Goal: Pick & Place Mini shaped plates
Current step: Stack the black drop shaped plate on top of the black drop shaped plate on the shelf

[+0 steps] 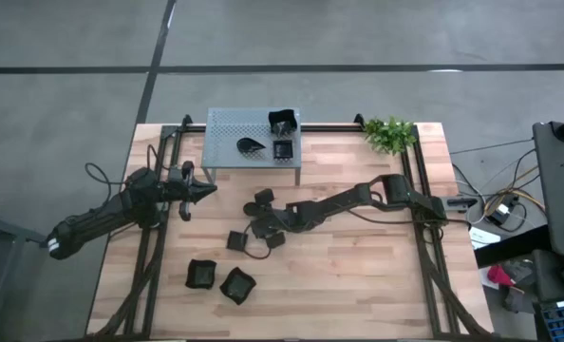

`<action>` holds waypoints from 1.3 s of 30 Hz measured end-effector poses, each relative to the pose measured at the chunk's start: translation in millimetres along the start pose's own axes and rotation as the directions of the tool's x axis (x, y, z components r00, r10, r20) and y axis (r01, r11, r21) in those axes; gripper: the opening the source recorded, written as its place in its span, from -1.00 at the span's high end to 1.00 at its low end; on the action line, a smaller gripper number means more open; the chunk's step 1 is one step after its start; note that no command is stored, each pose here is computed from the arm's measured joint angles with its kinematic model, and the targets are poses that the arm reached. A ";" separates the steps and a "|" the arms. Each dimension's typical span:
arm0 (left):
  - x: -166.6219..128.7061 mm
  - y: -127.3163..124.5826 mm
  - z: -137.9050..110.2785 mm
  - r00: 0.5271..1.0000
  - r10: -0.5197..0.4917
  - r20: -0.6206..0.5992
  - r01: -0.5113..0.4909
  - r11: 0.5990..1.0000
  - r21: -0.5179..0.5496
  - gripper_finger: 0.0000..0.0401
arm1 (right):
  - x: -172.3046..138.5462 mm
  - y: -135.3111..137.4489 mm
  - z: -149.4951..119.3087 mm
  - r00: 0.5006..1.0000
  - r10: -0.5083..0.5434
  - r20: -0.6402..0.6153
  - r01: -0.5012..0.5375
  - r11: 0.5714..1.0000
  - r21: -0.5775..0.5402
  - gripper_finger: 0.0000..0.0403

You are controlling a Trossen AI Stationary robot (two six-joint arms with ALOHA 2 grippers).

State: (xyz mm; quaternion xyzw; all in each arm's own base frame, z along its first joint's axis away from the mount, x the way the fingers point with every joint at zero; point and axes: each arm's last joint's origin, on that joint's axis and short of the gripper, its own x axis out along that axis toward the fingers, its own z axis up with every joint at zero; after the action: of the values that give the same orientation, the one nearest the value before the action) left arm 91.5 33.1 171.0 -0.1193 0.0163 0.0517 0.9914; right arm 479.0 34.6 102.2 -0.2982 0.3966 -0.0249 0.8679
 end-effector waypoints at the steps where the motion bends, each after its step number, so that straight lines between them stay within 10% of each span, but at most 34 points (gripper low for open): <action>1: 0.0 0.0 0.0 1.000 0.000 0.000 0.000 1.000 0.000 0.99 | -0.2 0.1 0.4 1.000 -0.002 0.003 0.002 1.000 0.000 0.70; 21: 0.0 0.0 0.0 1.000 0.000 0.000 0.000 1.000 0.000 0.99 | -46.5 -13.4 47.5 0.986 -0.165 0.016 0.165 0.978 -0.129 0.96; 39: 0.0 0.0 0.0 1.000 0.000 0.000 0.000 1.000 0.000 0.99 | -93.4 -164.2 55.2 0.944 -0.331 0.010 0.330 0.939 -0.097 0.96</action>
State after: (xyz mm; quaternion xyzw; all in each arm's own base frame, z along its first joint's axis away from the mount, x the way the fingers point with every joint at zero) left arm 91.5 33.1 171.0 -0.1191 0.0161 0.0518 0.9914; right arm 485.6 -46.5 281.4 -0.4023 0.3443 -0.1519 0.8346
